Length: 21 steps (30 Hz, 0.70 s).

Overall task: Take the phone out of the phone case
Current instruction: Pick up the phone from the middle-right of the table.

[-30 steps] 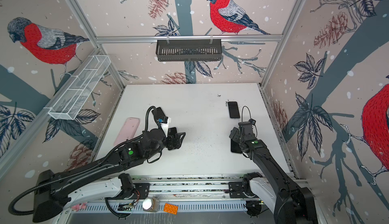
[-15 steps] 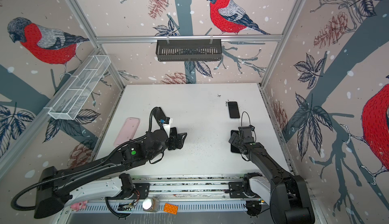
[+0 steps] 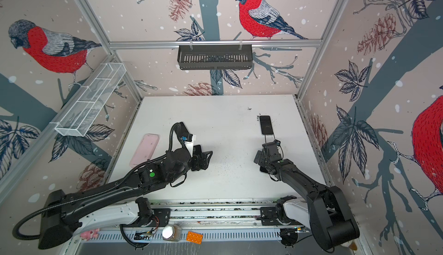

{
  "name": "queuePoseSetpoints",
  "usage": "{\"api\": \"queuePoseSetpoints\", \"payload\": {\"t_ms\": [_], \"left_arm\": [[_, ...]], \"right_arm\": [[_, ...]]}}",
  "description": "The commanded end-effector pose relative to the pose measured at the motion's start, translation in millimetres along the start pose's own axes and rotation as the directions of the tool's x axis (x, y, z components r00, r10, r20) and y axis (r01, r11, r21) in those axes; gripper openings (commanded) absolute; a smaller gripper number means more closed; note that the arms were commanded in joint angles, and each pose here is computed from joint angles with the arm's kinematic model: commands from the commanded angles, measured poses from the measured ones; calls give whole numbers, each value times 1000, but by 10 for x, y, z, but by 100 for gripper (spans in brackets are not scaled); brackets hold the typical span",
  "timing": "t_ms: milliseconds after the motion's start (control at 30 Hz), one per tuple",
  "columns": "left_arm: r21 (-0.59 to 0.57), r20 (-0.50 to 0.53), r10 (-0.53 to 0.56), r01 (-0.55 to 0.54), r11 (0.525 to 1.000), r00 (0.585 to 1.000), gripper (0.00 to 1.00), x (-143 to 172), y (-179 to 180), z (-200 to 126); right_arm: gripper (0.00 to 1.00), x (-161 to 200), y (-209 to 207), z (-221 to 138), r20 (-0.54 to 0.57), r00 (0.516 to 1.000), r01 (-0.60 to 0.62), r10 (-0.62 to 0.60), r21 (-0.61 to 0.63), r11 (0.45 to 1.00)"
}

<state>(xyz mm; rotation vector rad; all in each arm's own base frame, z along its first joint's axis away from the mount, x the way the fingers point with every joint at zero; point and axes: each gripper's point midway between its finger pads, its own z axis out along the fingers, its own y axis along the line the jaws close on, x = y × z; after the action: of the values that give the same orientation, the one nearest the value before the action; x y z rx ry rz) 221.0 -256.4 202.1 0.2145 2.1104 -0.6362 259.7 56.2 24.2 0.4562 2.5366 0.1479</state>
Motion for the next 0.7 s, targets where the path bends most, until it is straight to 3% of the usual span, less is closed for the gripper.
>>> {"api": "queuePoseSetpoints", "payload": {"t_ms": [0, 667], "left_arm": [[20, 38, -31, 30, 999, 999, 98, -83, -43, -14], [35, 51, -35, 33, 999, 998, 97, -93, -22, -98]], "right_arm": [[100, 156, -78, 4, -58, 998, 22, -19, 59, 998], [87, 309, -7, 82, -118, 990, 89, -81, 68, 994]]}}
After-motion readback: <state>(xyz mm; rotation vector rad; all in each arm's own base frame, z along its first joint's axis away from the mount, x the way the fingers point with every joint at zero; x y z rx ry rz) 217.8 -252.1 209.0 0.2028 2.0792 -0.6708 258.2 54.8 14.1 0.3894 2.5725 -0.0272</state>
